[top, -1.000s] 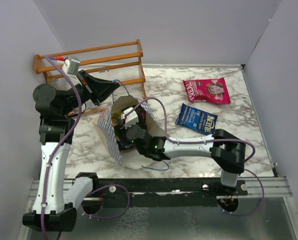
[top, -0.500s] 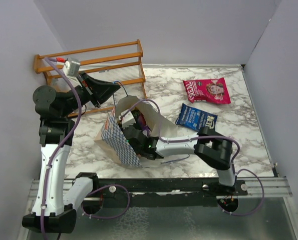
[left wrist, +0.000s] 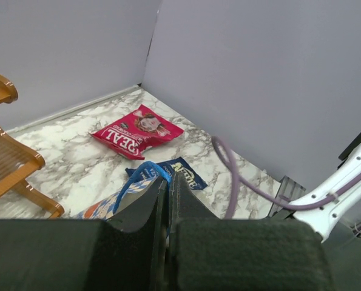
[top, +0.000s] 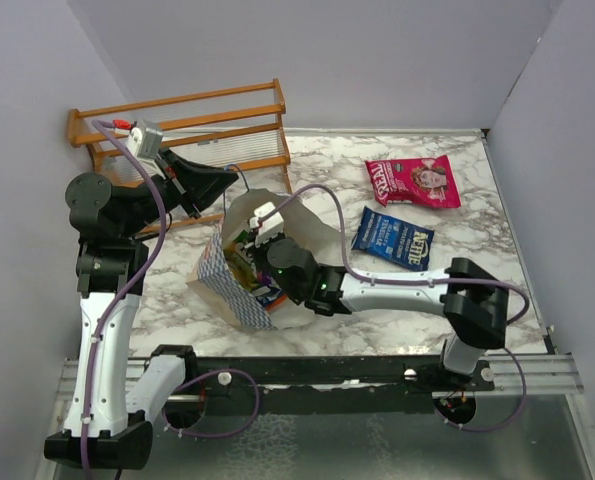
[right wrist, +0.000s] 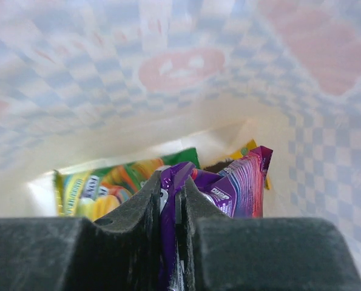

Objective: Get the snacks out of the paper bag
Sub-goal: Take out the snack from the paper bag.

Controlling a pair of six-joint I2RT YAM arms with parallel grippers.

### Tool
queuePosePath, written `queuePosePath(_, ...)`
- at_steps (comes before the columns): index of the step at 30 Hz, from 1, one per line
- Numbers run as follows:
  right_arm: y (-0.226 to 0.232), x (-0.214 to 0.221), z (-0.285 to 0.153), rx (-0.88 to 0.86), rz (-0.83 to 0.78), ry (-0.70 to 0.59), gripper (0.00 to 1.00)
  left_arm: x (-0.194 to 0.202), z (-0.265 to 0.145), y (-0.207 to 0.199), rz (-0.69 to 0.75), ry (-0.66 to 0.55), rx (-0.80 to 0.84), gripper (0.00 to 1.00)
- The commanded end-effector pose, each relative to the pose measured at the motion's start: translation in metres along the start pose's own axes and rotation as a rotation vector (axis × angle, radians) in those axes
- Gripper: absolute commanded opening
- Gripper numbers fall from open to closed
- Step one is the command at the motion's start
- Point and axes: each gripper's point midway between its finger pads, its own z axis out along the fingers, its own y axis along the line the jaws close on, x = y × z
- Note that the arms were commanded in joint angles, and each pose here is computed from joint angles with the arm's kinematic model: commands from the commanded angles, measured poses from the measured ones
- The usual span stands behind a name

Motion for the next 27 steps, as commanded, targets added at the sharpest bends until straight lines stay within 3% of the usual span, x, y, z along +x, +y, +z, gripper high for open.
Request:
queuePosePath(1,0.014,-0.048,-0.018,-0.139,0.070,-0.103,0.11,-0.016,-0.004,-0.011,0.085,-0.045,0.004,0.00)
queuePosePath(20,-0.003,-0.177,-0.108,-0.347,0.260,-0.292,0.11,-0.011,0.003,0.004,0.035,-0.047,-0.024,0.00)
queuePosePath(27,-0.029,-0.230,-0.148,-0.357,0.258,-0.376,0.11,-0.010,0.004,0.013,0.033,-0.046,-0.062,0.00)
